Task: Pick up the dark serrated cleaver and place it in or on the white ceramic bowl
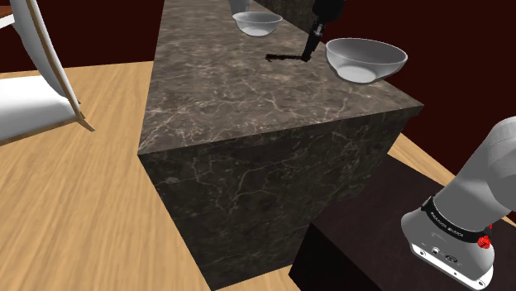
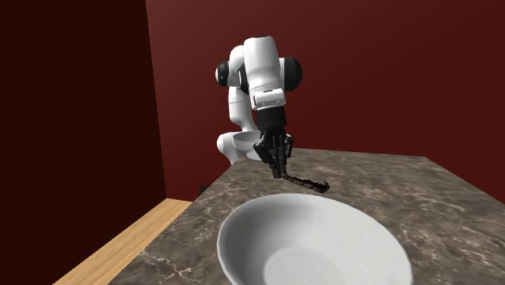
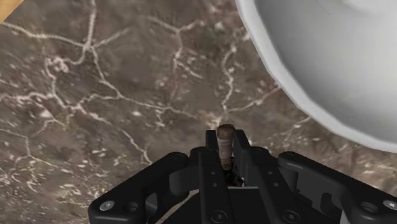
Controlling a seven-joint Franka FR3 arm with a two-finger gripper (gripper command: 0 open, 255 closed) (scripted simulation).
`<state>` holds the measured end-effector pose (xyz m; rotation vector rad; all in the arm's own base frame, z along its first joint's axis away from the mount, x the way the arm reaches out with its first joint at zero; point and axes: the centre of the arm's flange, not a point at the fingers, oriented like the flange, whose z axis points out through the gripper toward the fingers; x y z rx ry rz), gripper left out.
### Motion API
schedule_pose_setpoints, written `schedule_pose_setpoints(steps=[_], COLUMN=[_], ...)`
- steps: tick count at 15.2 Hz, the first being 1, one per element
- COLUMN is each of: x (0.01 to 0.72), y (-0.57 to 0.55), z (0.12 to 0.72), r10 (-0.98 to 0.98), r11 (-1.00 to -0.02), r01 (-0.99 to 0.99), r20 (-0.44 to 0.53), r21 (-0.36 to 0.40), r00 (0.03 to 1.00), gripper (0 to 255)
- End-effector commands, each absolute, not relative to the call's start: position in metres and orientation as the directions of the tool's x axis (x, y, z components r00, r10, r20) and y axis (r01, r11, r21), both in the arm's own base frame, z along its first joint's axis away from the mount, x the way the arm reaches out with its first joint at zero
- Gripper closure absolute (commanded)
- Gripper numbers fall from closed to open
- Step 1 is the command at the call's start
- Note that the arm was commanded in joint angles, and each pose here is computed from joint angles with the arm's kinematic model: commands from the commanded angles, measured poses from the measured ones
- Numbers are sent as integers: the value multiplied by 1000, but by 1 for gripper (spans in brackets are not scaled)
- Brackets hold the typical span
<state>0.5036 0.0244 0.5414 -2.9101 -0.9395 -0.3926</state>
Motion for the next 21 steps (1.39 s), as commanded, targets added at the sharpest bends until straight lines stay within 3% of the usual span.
schedule_pose_setpoints(steps=[1, 21], x=[503, 503], y=[22, 22], z=[543, 649], r10=[565, 565], r11=[-815, -815], r01=[580, 580], r20=[246, 246], r21=[17, 17], r00=[787, 787], gripper=[255, 255])
